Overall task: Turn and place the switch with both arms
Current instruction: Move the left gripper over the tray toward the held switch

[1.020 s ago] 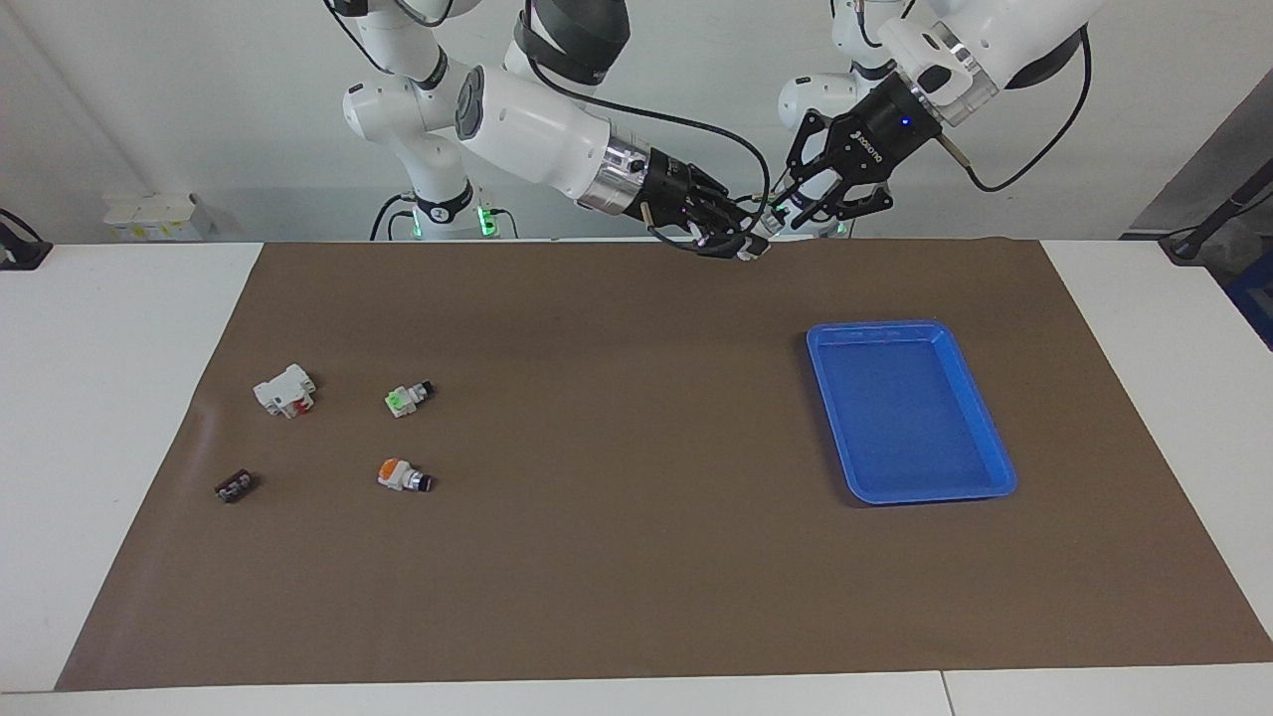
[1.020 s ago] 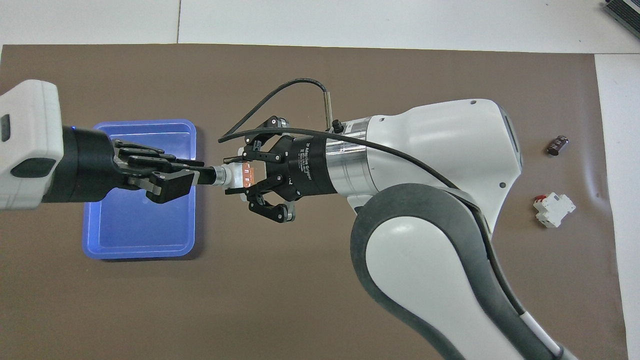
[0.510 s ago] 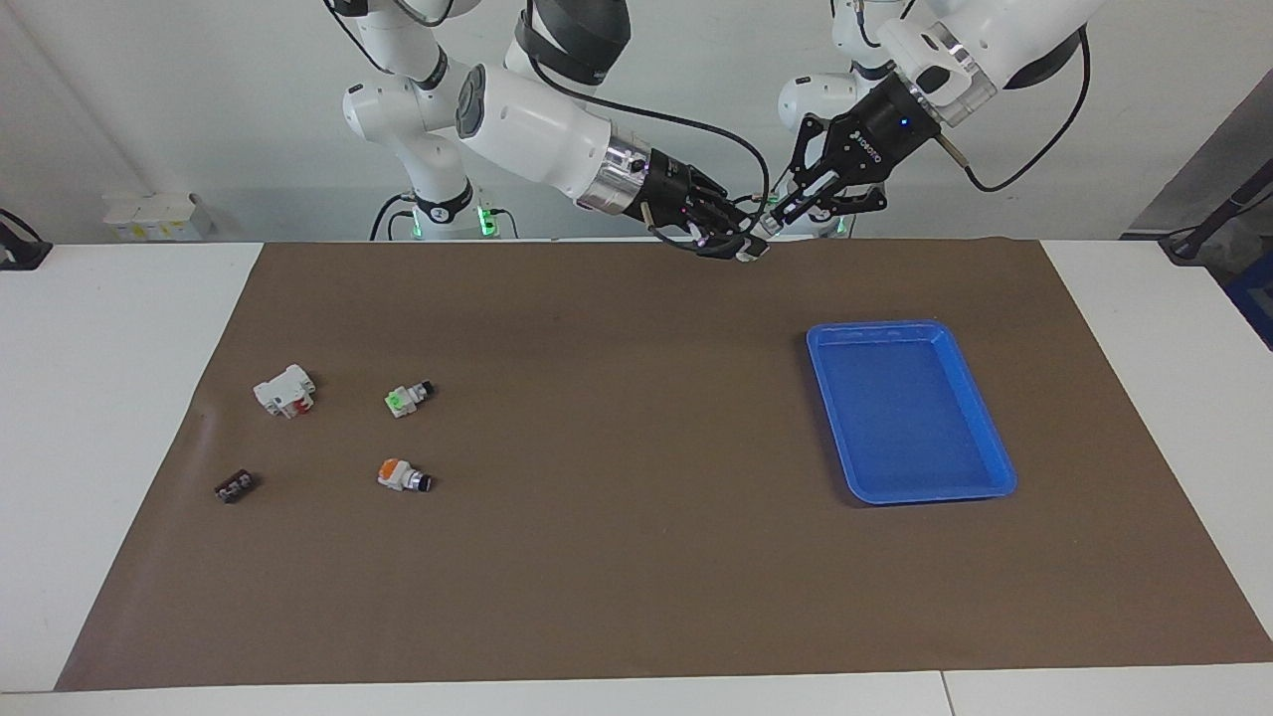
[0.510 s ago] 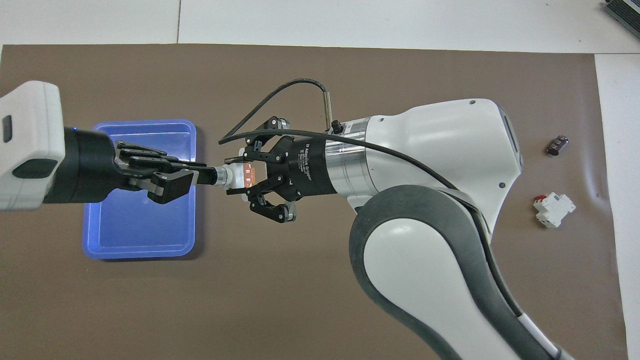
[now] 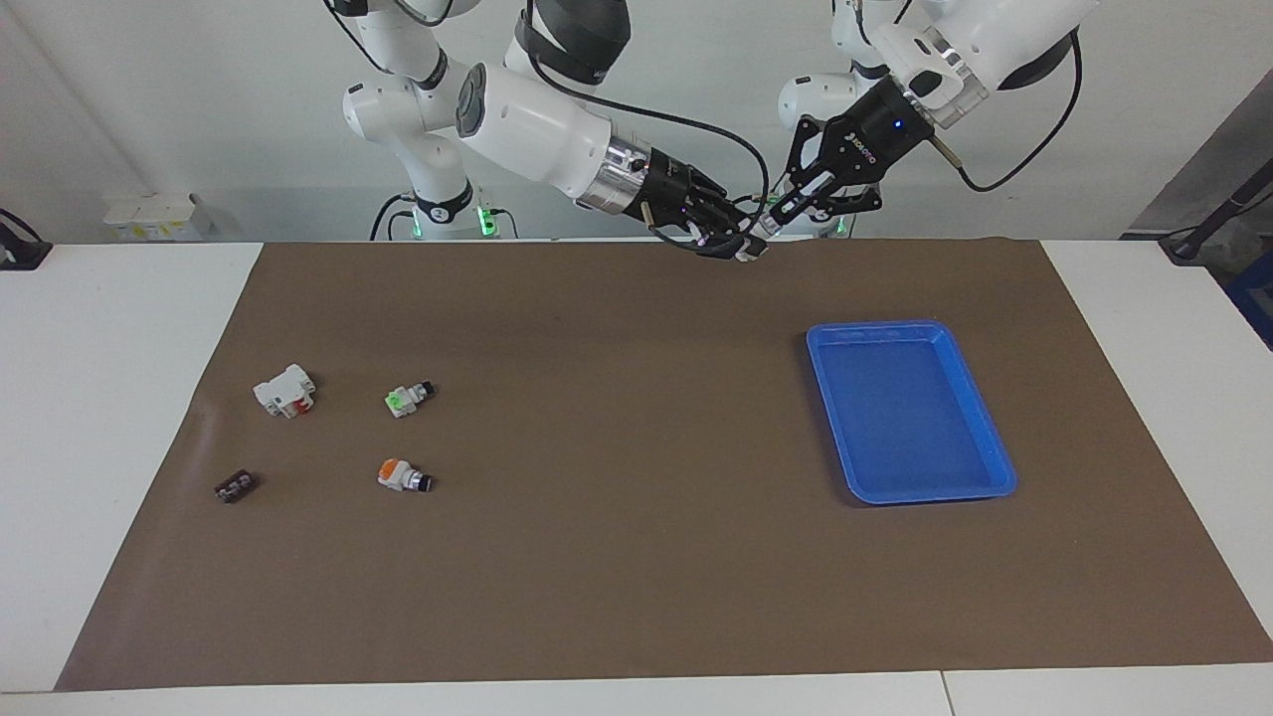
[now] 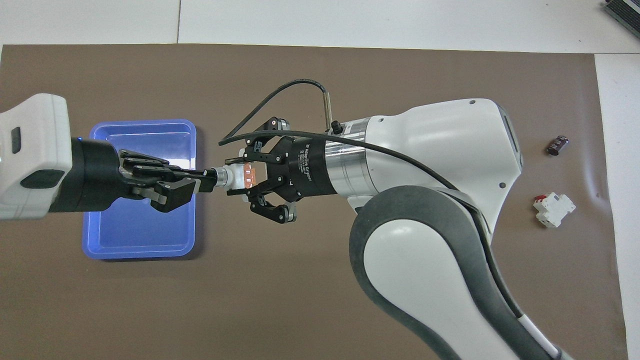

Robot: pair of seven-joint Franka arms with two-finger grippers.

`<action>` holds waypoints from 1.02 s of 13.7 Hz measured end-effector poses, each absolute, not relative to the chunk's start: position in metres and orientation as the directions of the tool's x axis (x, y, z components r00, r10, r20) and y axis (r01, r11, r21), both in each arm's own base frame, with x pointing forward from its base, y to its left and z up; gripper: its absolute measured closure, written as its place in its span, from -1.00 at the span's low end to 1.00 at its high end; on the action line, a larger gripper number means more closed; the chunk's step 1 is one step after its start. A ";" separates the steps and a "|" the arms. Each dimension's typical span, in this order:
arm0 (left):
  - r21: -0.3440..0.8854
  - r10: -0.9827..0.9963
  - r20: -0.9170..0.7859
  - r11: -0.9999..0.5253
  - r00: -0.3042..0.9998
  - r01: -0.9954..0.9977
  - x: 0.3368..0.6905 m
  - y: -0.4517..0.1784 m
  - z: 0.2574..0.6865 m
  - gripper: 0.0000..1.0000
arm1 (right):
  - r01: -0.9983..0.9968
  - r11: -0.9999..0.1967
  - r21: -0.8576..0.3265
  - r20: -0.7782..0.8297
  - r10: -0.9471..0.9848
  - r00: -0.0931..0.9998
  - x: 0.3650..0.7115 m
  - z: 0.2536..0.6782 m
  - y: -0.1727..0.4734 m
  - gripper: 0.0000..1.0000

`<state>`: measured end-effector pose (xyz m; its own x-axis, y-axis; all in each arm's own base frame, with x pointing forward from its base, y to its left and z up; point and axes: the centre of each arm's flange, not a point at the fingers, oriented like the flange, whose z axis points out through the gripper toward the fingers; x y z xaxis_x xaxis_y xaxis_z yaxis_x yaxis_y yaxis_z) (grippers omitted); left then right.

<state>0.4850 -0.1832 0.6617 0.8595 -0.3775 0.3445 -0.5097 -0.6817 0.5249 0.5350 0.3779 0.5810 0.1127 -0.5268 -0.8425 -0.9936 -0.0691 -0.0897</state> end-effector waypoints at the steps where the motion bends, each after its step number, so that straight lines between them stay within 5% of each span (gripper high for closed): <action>1: 0.531 -0.367 0.336 -0.687 0.867 -0.496 0.485 -0.184 0.662 0.80 | -0.994 -0.069 -0.090 -0.842 -0.527 0.113 0.535 0.581 0.378 0.19; 14: 0.570 0.085 0.015 -0.820 0.996 0.061 0.471 -0.196 0.673 0.80 | -0.993 -0.091 -0.080 -0.842 -0.527 0.116 0.531 0.582 0.380 0.19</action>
